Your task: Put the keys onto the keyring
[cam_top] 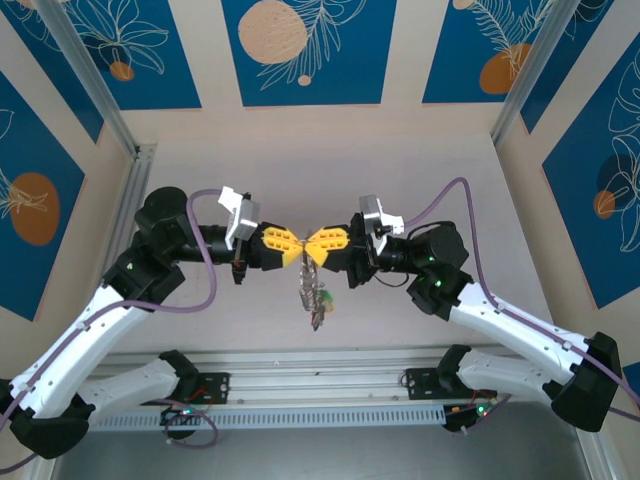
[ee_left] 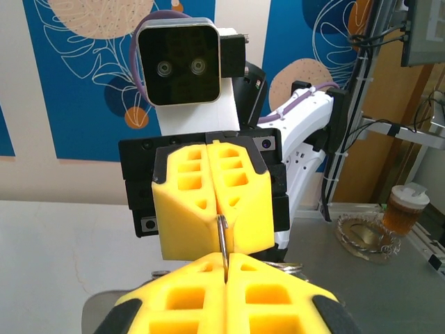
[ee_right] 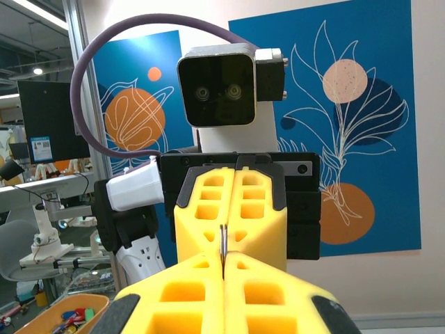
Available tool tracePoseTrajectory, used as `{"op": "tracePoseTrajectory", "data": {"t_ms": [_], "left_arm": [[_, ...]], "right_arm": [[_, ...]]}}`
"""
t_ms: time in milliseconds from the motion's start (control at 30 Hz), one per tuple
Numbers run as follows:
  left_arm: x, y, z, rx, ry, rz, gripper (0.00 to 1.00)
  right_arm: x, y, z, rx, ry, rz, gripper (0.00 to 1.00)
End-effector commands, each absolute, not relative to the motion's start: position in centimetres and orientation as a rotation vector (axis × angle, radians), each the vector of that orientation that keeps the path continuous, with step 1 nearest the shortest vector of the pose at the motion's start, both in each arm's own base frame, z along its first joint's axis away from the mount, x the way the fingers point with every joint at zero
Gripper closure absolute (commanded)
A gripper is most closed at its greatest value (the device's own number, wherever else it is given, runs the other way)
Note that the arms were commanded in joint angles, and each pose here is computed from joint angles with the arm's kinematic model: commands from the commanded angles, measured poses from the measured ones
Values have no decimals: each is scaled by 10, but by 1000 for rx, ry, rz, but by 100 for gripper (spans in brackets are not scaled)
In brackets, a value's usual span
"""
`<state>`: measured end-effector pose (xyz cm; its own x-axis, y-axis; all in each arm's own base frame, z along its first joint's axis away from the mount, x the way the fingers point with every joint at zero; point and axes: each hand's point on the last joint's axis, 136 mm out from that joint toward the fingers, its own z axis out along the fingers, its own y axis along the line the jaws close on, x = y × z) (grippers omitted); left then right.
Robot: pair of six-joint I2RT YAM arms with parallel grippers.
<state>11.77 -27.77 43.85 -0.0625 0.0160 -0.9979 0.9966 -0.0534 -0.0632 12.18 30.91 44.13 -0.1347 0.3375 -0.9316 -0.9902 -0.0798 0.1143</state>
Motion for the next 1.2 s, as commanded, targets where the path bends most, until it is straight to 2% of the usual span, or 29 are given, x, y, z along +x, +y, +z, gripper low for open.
{"op": "tracePoseTrajectory", "data": {"t_ms": [0, 133, 233, 467, 733, 967, 1033, 1167], "left_arm": [[109, -274, 440, 1252, 1206, -1304, 100], [112, -272, 437, 1260, 1234, -1249, 100], [117, -272, 430, 1268, 1276, -1207, 100], [120, -270, 416, 1317, 1367, -1144, 100], [128, -264, 401, 1396, 1499, -1014, 100], [127, -266, 392, 1426, 1520, -1005, 100], [127, -267, 390, 1422, 1519, -1011, 100], [127, -267, 380, 1415, 1531, -1017, 100]], "right_arm": [[126, 304, 453, -857, 984, 1468, 100], [130, 301, 444, -880, 1079, 1359, 75], [133, 294, 438, -903, 1147, 1255, 64], [131, 284, 431, -1065, 1255, 1046, 60], [134, 284, 405, -1154, 1372, 970, 61], [135, 290, 385, -1185, 1393, 911, 61], [147, 287, 377, -1121, 1444, 891, 62], [201, 260, 346, -833, 1713, 822, 58]]}}
